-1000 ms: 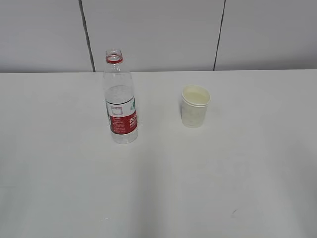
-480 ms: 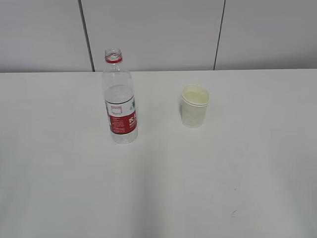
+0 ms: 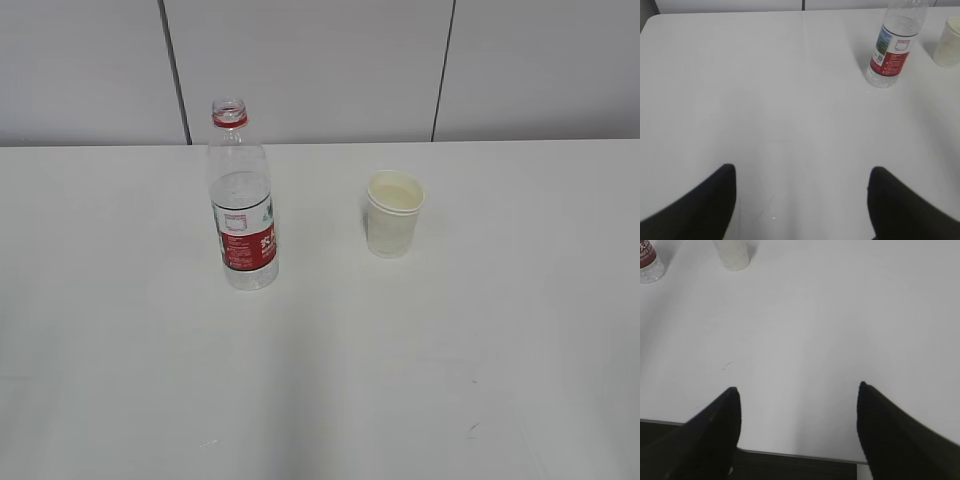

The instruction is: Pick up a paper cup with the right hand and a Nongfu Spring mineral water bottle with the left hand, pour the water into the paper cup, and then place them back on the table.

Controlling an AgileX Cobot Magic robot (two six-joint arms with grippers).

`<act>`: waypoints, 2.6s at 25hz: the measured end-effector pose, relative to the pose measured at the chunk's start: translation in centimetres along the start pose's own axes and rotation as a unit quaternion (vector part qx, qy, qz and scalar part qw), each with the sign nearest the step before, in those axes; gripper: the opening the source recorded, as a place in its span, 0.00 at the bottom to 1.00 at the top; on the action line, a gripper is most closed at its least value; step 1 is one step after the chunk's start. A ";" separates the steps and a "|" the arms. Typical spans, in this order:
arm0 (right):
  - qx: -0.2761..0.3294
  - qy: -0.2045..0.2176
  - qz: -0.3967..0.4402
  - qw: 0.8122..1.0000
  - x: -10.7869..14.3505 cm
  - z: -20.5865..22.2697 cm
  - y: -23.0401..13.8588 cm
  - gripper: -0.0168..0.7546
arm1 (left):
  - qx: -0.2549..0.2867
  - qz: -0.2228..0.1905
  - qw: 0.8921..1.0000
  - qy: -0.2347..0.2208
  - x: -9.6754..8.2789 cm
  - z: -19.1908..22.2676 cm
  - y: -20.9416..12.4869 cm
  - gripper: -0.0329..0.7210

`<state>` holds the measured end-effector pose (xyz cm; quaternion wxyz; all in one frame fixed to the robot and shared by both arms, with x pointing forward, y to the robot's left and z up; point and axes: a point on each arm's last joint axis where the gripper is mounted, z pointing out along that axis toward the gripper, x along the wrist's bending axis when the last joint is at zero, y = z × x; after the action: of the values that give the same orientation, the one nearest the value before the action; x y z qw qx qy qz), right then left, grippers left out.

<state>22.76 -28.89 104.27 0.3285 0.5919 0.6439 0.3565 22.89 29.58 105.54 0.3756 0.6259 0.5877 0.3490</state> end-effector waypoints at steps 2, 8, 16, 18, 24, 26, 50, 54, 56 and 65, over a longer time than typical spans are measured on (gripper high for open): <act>-0.001 0.000 0.002 1.000 0.0 0.0 0.0 0.72 | 0.000 0.000 1.000 0.000 0.0 0.0 0.0 0.71; -0.001 0.000 0.003 1.000 0.0 0.0 0.0 0.72 | 0.000 -0.001 1.000 0.000 0.0 0.0 0.0 0.71; -0.002 0.012 -0.004 1.000 -0.1 0.0 0.0 0.72 | 0.000 -0.002 1.000 0.000 0.0 0.0 0.0 0.71; -0.002 0.012 -0.004 1.000 -0.1 0.0 0.0 0.72 | 0.000 -0.002 1.000 0.000 0.0 0.0 0.0 0.71; -0.002 0.012 -0.004 1.000 -0.1 0.0 0.0 0.72 | 0.000 -0.002 1.000 0.000 0.0 0.0 0.0 0.71; -0.002 0.012 -0.004 1.000 -0.1 0.0 0.0 0.72 | 0.000 -0.002 1.000 0.000 0.0 0.0 0.0 0.71; -0.002 0.012 -0.004 1.000 -0.1 0.0 0.0 0.72 | 0.000 -0.002 1.000 0.000 0.0 0.0 0.0 0.71; -0.002 0.012 -0.004 1.000 -0.1 0.0 0.0 0.72 | 0.000 -0.002 1.000 0.000 0.0 0.0 0.0 0.71; -0.002 0.012 -0.004 1.000 -0.1 0.0 0.0 0.72 | 0.000 -0.002 1.000 0.000 0.0 0.0 0.0 0.71; -0.002 0.012 -0.004 1.000 -0.1 0.0 0.0 0.72 | 0.000 -0.002 1.000 0.000 0.0 0.0 0.0 0.71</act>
<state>22.76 -28.94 104.28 0.3230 0.5848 0.6493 0.3634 22.89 29.58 105.54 0.3762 0.6248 0.5889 0.3483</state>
